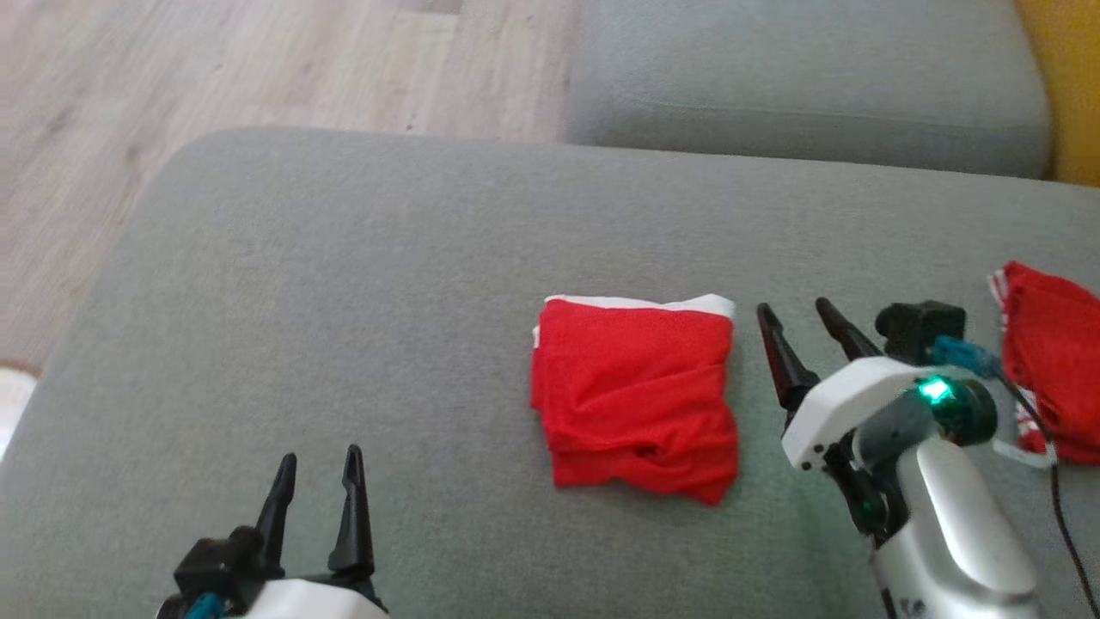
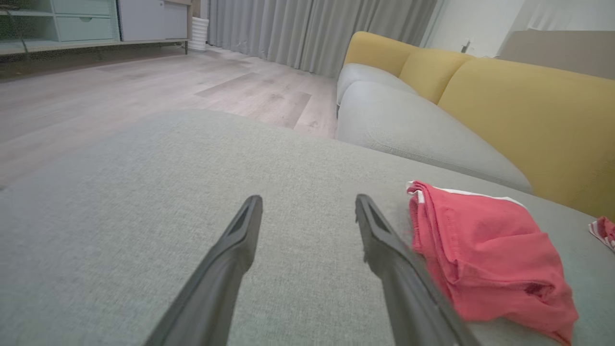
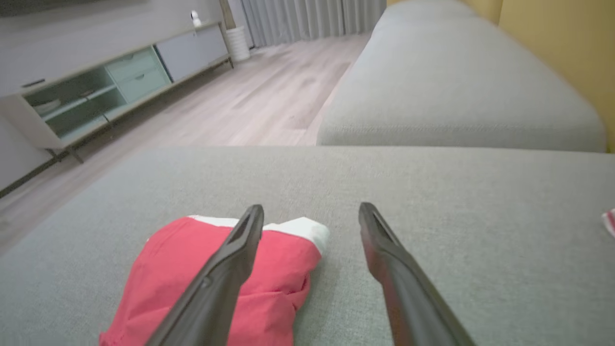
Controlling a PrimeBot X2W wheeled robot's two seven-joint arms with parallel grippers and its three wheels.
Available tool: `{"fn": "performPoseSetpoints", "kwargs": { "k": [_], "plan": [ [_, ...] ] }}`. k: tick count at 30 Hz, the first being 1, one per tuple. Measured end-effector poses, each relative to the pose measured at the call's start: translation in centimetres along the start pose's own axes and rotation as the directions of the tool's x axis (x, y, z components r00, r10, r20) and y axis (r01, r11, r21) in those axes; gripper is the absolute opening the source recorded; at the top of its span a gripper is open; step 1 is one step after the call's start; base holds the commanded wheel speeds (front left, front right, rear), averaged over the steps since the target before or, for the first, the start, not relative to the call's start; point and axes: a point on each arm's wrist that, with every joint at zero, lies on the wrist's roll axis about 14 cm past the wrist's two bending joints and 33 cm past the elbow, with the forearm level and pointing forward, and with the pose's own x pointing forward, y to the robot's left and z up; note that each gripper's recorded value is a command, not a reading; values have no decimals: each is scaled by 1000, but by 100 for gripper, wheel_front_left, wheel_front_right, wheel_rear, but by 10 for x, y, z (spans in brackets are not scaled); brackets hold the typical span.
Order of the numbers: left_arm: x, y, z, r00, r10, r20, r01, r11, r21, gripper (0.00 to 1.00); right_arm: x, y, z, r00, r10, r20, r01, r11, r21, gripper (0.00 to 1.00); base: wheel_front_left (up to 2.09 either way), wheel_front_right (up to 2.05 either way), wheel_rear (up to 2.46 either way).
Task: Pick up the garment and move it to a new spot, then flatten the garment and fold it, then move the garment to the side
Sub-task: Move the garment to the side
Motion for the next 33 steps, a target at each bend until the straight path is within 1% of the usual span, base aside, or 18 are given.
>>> {"fn": "performPoseSetpoints", "kwargs": {
  "k": [3, 6, 9, 13, 14, 15, 16, 17, 18, 19, 20, 27, 30, 33],
  "plan": [
    [-4, 7, -1, 1000, 28, -2, -28, 1000, -10, 100, 14, 6, -19, 995, 20, -101, -19, 1000, 9, 100, 0, 0, 0],
    [-3, 12, -1, 999, 54, 1, -54, 998, -22, 100, 26, 7, -42, 979, 26, -201, -24, 1000, 10, 100, 0, 0, 0],
    [-3, 17, 2, 997, 82, 12, -82, 996, -31, 100, 34, 10, -67, 955, 38, -293, -33, 999, 23, 100, 0, 0, 0],
    [-7, 30, -2, 991, 132, -1, -132, 991, -36, 100, 35, 12, -104, 907, 44, -419, -36, 999, 27, 100, 0, 0, 0],
    [-7, 30, -2, 991, 132, -1, -132, 991, -36, 100, 35, 12, -104, 907, 44, -419, -36, 999, 27, 100, 0, 0, 0],
    [-7, 33, -2, 990, 142, -2, -142, 989, -34, 100, 35, 14, -111, 896, 50, -442, -39, 999, 33, 100, 0, 0, 0],
    [-7, 35, -3, 989, 147, -2, -147, 989, -31, 100, 35, 16, -115, 890, 58, -452, -44, 998, 42, 93, 0, 0, 0],
    [-7, 35, -3, 989, 149, -3, -149, 988, -30, 100, 37, 18, -117, 887, 66, -456, -48, 998, 51, 67, 0, 0, 0],
    [-6, 35, -4, 989, 151, -5, -151, 988, -34, 100, 40, 21, -115, 887, 78, -455, -55, 996, 64, 27, 0, 0, 0],
    [-5, 34, -4, 989, 150, -6, -150, 988, -36, 100, 42, 22, -114, 888, 83, -452, -60, 996, 66, 18, 0, 0, 0],
    [-4, 33, -5, 989, 147, -7, -147, 989, -34, 100, 43, 23, -112, 890, 87, -447, -63, 996, 68, 0, 0, 0, 0],
    [9, 20, -6, 995, 94, -14, -94, 995, -15, 100, 42, 15, -102, 923, 74, -377, -47, 996, 80, 0, 0, 0, 0],
    [19, 7, -7, 999, 42, -18, -43, 999, -7, 100, 45, 1, -82, 950, 40, -310, -17, 997, 77, 0, 0, 0, 0],
    [30, -13, -11, 999, -26, -32, 26, 1000, -2, 100, 41, -23, -65, 965, -23, -261, 36, 998, 45, 0, 0, 0, 0]
  ]
}}
